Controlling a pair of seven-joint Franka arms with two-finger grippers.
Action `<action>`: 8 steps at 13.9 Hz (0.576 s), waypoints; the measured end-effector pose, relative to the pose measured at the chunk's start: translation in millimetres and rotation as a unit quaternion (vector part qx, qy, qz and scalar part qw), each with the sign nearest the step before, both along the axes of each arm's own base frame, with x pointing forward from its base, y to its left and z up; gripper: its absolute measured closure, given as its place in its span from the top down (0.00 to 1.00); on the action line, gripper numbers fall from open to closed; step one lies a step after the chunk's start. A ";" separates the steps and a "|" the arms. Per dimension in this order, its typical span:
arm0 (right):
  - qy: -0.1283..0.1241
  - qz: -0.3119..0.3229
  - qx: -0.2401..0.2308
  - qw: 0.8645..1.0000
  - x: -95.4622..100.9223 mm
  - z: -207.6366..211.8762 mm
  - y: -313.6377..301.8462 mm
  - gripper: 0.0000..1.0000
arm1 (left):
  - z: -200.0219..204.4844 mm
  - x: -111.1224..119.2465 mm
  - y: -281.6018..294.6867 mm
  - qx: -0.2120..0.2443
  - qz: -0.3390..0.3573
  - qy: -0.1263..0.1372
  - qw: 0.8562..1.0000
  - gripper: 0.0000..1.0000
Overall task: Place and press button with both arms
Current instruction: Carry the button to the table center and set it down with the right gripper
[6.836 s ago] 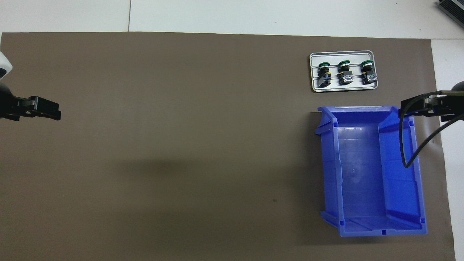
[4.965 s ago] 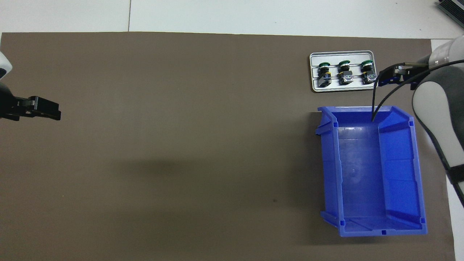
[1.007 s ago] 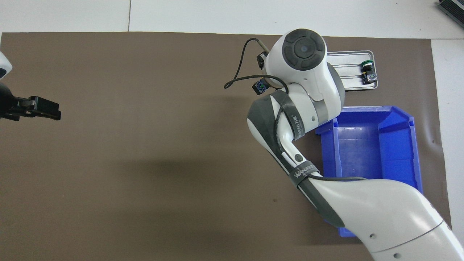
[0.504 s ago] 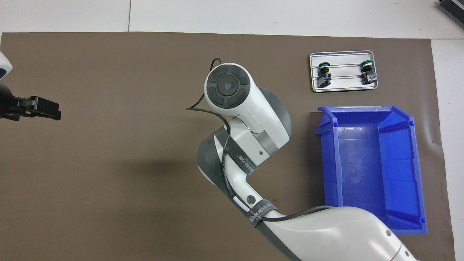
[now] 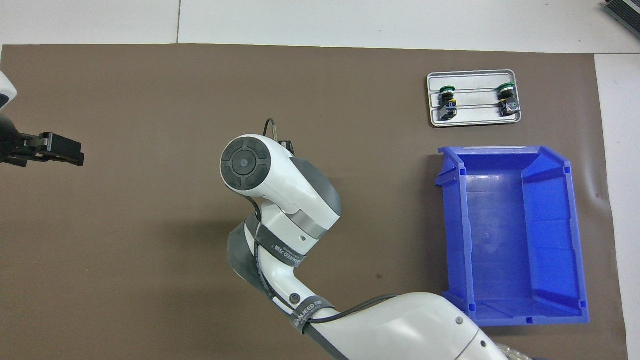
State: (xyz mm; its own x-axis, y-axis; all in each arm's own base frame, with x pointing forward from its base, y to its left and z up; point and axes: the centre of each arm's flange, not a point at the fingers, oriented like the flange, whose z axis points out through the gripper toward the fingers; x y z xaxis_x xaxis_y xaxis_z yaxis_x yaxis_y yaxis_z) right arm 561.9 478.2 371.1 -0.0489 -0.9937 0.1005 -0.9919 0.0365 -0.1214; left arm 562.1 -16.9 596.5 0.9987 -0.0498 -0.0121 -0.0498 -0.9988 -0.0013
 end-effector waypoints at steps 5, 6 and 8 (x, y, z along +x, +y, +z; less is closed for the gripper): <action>-0.001 -0.002 0.004 1.000 -6.8 -18.3 11.7 0.33 | 0.0 0.0 0.0 0.000 0.000 0.000 1.000 1.00; -0.001 0.000 0.004 1.000 -8.4 -25.6 11.5 0.33 | 0.0 0.0 0.0 0.000 0.000 0.000 1.000 1.00; -0.001 -0.002 0.008 1.000 -11.9 -43.1 10.3 0.33 | 0.0 0.0 0.0 0.000 0.000 0.000 1.000 1.00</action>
